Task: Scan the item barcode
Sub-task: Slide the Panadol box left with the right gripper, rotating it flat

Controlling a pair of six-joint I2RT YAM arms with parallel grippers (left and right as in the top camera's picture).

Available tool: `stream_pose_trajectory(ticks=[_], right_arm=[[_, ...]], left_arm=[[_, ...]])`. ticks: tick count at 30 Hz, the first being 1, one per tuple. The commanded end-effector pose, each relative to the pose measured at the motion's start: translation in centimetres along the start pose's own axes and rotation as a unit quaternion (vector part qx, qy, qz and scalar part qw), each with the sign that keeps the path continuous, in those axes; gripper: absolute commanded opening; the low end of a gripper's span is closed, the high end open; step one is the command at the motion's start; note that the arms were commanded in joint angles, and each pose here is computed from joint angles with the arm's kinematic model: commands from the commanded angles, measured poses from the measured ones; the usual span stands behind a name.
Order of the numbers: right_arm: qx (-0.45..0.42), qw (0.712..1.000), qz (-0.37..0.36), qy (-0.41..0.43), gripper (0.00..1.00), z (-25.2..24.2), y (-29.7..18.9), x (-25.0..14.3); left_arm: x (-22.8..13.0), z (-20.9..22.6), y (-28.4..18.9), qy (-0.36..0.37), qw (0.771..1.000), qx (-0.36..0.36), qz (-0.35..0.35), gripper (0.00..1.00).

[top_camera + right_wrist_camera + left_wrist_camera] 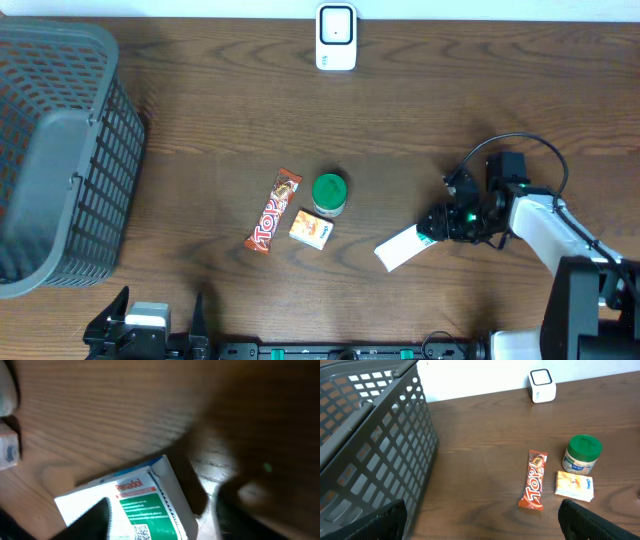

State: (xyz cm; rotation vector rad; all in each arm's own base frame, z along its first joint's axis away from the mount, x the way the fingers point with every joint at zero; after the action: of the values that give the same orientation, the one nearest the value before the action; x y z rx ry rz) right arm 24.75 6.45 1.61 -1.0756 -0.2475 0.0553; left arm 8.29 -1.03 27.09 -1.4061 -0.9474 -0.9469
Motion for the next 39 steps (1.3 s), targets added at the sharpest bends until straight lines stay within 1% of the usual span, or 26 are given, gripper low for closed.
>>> stream_pose_trajectory(ticks=[1, 3, 5, 8, 13, 15, 23, 30, 35, 39], right_arm=[[0.007, 1.0, 0.009, -0.019, 0.49, -0.1, 0.4, -0.6], [0.007, 1.0, 0.009, -0.023, 0.48, -0.1, 0.5, -0.6], [0.007, 1.0, 0.009, -0.027, 0.42, -0.1, 0.5, -0.6], [0.008, 1.0, 0.009, -0.028, 0.28, -0.1, 0.5, -0.6], [0.008, 1.0, 0.011, -0.026, 0.11, 0.0, 0.4, -0.6], [0.009, 1.0, 0.012, -0.021, 0.02, 0.0, 0.4, -0.7], [0.05, 0.999, 0.011, -0.007, 0.01, 1.4, 0.3, -0.9], [0.087, 0.993, 0.032, 0.073, 0.01, 2.9, -0.2, -1.4], [0.133, 0.984, 0.055, 0.104, 0.01, 4.9, -1.7, -1.6], [0.134, 0.979, 0.076, 0.133, 0.01, 5.3, -2.3, -2.0]], left_arm=[[0.1, 0.1, -0.2, 0.002, 1.0, 0.004, -0.003, 0.96], [0.1, 0.1, -0.2, 0.002, 1.0, 0.004, -0.003, 0.96], [0.1, 0.1, -0.2, 0.002, 1.0, 0.004, -0.003, 0.96], [0.1, 0.1, -0.2, 0.002, 1.0, 0.004, -0.003, 0.96], [0.1, 0.1, -0.2, 0.002, 1.0, 0.004, -0.003, 0.96], [0.1, 0.1, -0.2, 0.002, 1.0, 0.004, -0.003, 0.96], [0.1, 0.1, -0.2, 0.002, 1.0, 0.004, -0.003, 0.96], [0.1, 0.1, -0.2, 0.002, 1.0, 0.004, -0.003, 0.96], [0.1, 0.1, -0.2, 0.002, 1.0, 0.004, -0.003, 0.96], [0.1, 0.1, -0.2, 0.002, 1.0, 0.004, -0.003, 0.96]])
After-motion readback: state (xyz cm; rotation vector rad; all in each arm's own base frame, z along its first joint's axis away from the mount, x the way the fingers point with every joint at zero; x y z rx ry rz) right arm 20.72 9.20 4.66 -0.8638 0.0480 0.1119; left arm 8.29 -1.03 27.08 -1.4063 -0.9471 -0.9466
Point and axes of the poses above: each gripper's point midway between its finger pads, its own y axis out along the fingers, its own z axis along the line the jaws close on, x = y × z, the point moved 1 cm from there along -y, back along the fingers, and after that the axes turned 10 degrees about -y, right-handed, at the moved point
